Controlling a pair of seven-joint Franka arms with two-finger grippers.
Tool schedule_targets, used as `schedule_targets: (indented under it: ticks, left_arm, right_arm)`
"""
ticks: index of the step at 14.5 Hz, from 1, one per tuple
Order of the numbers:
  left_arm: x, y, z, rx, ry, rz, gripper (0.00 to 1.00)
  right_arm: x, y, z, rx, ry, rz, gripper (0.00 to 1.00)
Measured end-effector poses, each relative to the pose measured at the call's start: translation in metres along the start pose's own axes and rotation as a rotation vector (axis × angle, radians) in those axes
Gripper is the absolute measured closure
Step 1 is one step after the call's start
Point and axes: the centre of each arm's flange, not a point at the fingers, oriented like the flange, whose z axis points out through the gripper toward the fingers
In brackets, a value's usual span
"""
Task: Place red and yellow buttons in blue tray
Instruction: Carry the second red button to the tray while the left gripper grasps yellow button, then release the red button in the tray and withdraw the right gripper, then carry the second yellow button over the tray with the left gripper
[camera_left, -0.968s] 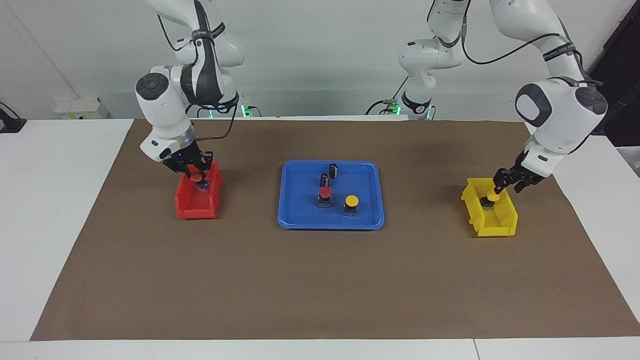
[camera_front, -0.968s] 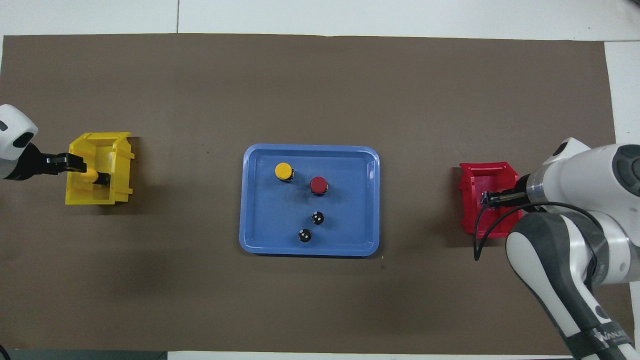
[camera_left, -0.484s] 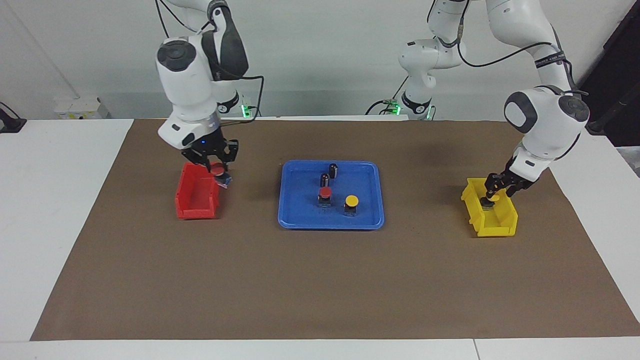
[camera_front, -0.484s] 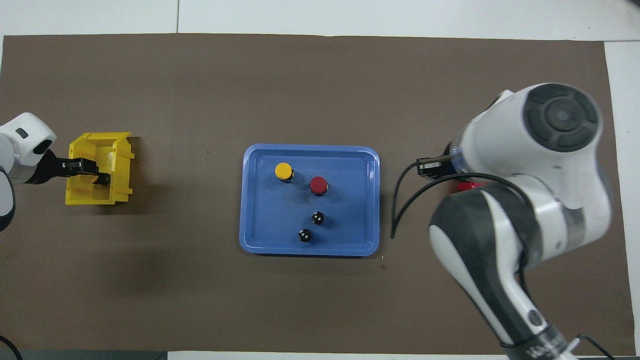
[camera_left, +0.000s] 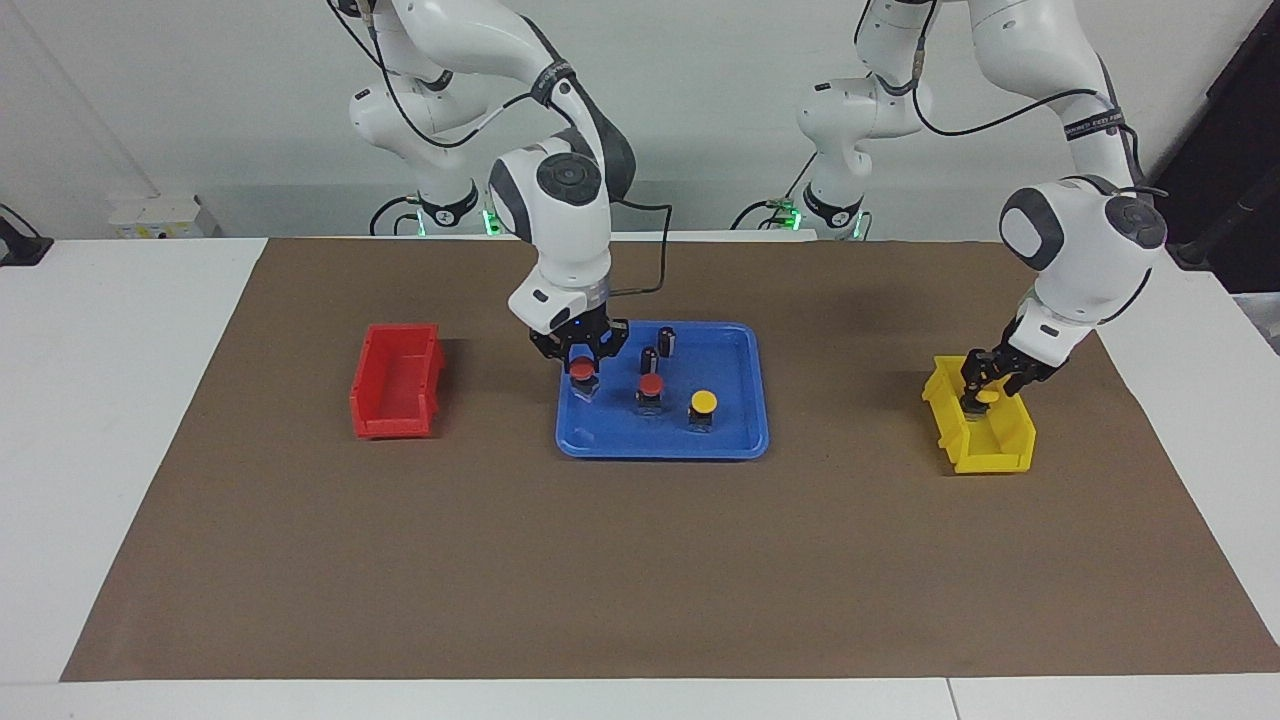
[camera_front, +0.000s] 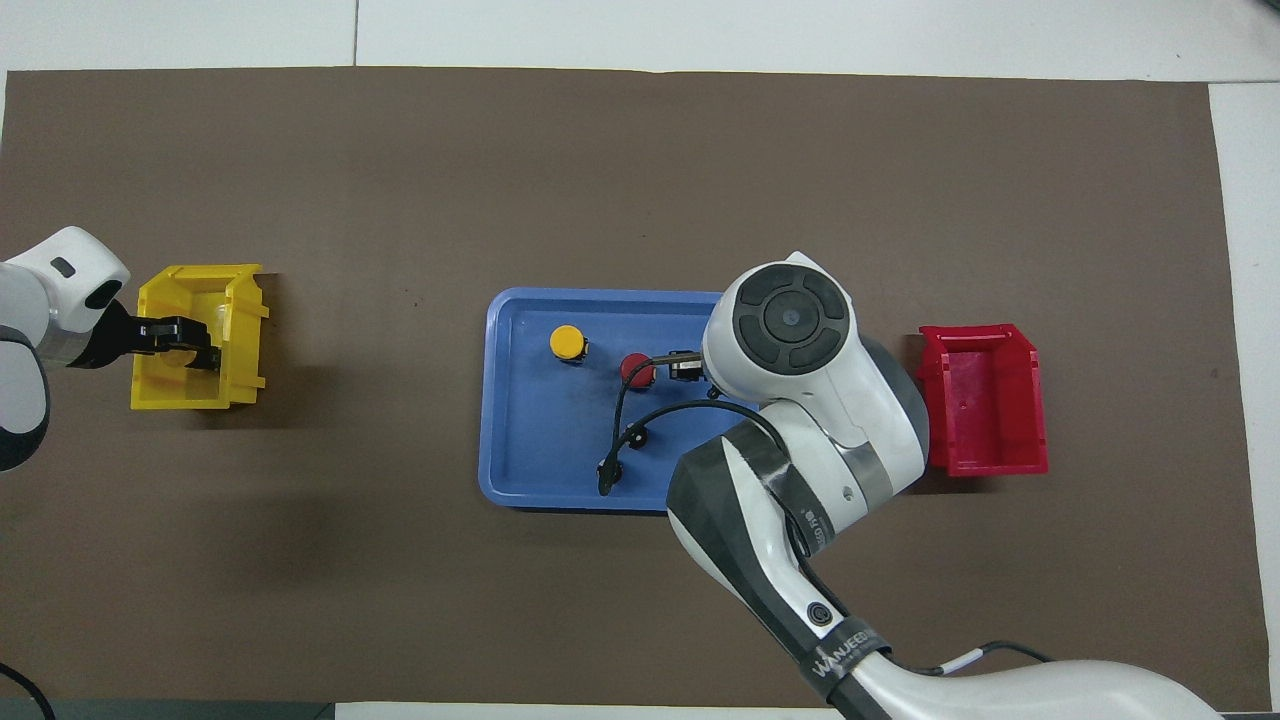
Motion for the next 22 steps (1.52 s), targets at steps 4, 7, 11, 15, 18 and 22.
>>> schedule_targets:
  ticks: [4,7,11,15,18,22]
  left_arm:
    - [0.0,0.001,0.0,0.0,0.001,0.001,0.32]
    - [0.0,0.0,0.001,0.001,0.006,-0.002,0.32]
    - [-0.002,-0.001,0.005,0.003,0.011,-0.004,0.32]
    - [-0.001,-0.001,0.014,0.004,0.005,-0.004,0.57]
    - [0.007,-0.001,-0.003,-0.004,-0.039,-0.003,0.59]
    - [0.036,0.027,-0.11,-0.017,-0.118,-0.029,0.59]
  right_arm:
    - [-0.004,-0.009,0.027,-0.011,0.008,-0.018,0.59]
    - [-0.003,-0.01,0.036,-0.023,0.018,-0.031,0.53]
    - [0.017,0.005,0.0,-0.05,0.025,-0.002,0.09]
    - [0.041,0.061,-0.12,-0.053,0.044,0.109,0.0]
    - [0.04,0.133,-0.193,-0.041,0.066,0.147,0.0]
    - [0.014,0.266,-0.25,-0.027,-0.005,0.082,0.0]
